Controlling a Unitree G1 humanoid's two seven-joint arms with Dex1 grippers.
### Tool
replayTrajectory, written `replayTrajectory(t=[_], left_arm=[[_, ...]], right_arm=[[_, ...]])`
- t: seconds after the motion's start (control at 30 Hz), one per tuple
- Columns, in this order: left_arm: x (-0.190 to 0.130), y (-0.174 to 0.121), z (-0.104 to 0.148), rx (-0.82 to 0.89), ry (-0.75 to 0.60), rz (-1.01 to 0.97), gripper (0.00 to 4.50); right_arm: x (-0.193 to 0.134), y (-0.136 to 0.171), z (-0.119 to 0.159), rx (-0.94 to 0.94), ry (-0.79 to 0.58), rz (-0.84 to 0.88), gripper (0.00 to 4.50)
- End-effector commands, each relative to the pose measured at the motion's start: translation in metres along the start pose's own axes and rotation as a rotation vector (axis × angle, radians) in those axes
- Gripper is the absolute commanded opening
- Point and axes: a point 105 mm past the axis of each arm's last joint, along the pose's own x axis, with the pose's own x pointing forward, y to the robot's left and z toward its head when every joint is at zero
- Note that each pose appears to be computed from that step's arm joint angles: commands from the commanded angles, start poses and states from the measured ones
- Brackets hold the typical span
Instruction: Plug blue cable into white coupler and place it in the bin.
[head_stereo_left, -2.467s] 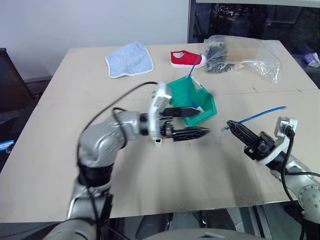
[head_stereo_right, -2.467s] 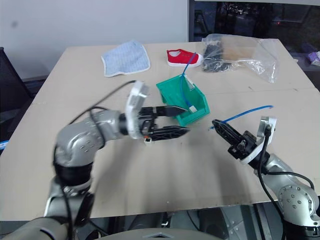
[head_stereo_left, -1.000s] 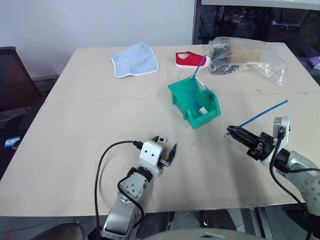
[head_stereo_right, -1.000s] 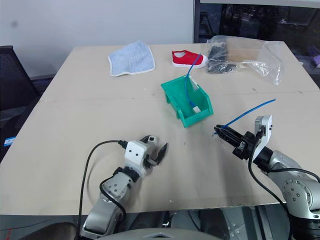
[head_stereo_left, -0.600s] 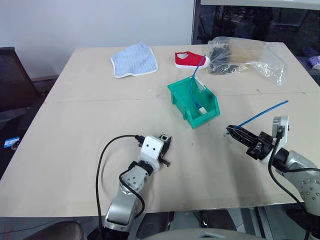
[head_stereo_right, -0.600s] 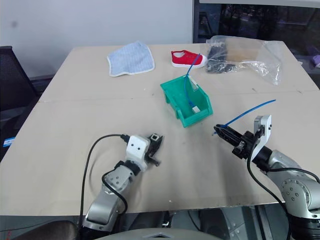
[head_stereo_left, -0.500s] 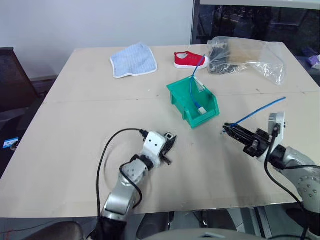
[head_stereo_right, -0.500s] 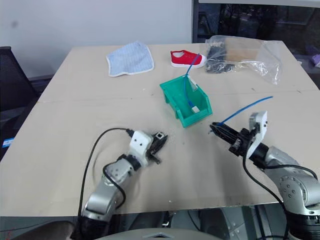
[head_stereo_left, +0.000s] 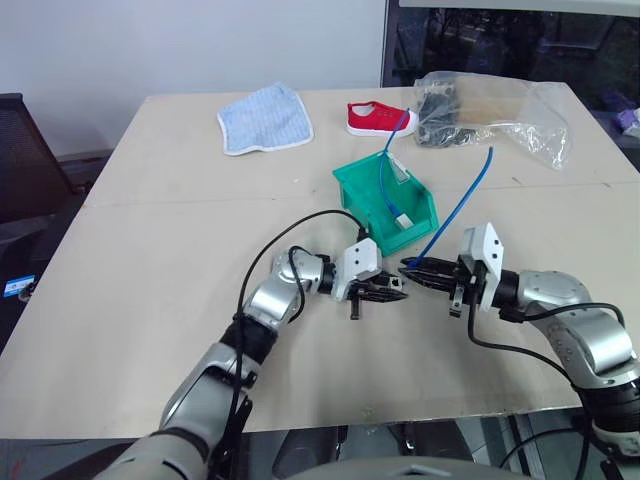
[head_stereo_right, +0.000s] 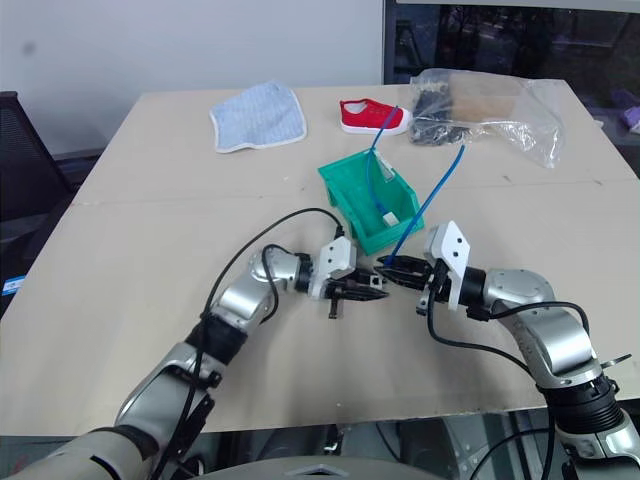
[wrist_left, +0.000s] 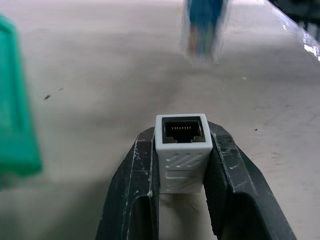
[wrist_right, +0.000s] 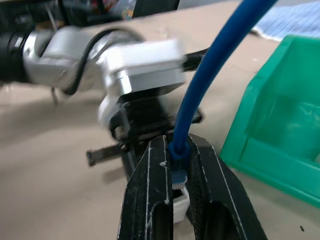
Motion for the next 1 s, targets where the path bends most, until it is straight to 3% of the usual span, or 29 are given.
replayTrajectory(t=[0.03,1.0], left_arm=[[0.006,-0.001,0.002,0.024,-0.001,-0.087,0.6],[0.003,-0.001,-0.006,0.047,0.018,-0.159,0.6]], right_arm=[[0.006,0.001,0.008,-0.059,-0.026,0.013,0.0],[-0.006,-0.006,-0.015,-0.099,0.031,0.069,0.0]])
